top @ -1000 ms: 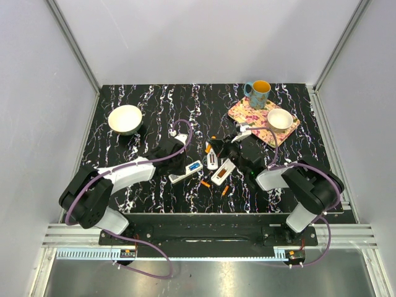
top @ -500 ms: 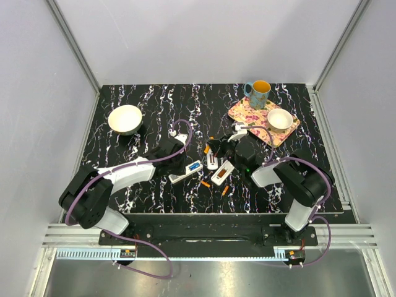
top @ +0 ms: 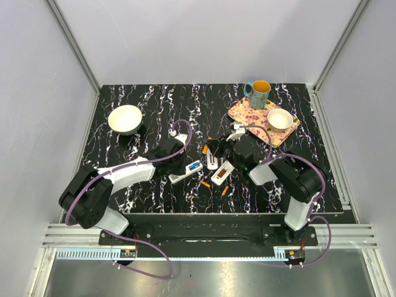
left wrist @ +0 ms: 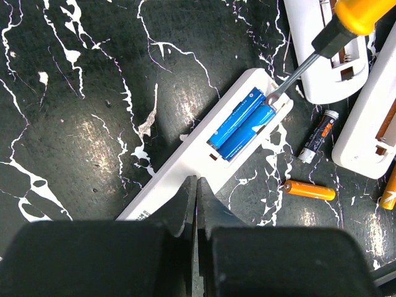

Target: Unload the batteries from the remote control

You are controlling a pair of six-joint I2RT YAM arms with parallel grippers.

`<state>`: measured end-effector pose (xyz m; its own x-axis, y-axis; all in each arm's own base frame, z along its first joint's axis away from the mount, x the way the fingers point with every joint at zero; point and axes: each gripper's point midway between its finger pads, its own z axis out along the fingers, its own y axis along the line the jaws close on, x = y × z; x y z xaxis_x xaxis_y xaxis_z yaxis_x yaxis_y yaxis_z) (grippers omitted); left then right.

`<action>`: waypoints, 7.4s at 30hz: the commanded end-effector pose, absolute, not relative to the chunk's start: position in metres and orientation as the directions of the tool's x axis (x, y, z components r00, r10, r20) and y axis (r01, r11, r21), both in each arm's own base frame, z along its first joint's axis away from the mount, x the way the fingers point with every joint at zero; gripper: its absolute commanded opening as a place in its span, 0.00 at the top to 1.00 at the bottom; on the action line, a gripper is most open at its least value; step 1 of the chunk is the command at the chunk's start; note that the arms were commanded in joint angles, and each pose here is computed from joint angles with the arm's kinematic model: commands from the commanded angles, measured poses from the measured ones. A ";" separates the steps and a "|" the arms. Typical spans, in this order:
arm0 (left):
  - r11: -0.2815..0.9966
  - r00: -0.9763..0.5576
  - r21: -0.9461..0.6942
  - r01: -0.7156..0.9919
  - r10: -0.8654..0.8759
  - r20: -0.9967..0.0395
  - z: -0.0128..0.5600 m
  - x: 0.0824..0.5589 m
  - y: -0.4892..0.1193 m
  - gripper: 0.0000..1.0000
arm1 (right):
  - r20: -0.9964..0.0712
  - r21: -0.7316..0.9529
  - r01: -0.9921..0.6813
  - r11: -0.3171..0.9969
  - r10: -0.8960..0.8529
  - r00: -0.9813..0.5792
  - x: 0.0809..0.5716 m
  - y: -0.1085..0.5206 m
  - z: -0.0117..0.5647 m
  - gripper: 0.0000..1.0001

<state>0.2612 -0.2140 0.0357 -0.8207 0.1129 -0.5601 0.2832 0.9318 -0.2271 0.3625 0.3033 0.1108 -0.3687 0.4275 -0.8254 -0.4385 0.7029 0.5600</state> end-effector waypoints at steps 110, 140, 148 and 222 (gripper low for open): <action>0.950 -0.893 -0.153 0.271 0.189 -0.408 0.001 0.228 -0.185 1.00 | -0.765 0.644 -0.522 0.559 0.473 -0.437 0.340 0.348 0.126 1.00; 0.952 -0.888 -0.283 0.114 -0.030 -0.459 0.023 0.262 -0.171 1.00 | -0.818 0.569 -0.509 0.646 0.503 -0.278 0.323 0.296 0.170 1.00; 0.929 -0.898 -0.350 0.119 -0.050 -0.437 0.023 0.232 -0.175 1.00 | -0.833 0.550 -0.503 0.667 0.482 -0.272 0.329 0.298 0.164 1.00; 0.904 -0.908 -0.404 0.139 -0.046 -0.417 0.007 0.280 -0.204 1.00 | -0.788 0.615 -0.385 0.689 0.520 -0.328 0.372 0.324 0.113 1.00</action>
<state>0.2880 -0.2083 0.0166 -0.8952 -0.0549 -0.4424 0.1473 0.9002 -0.4098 0.3650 0.3299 0.0990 -0.3934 0.4727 -0.7885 -0.4024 0.6826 0.6100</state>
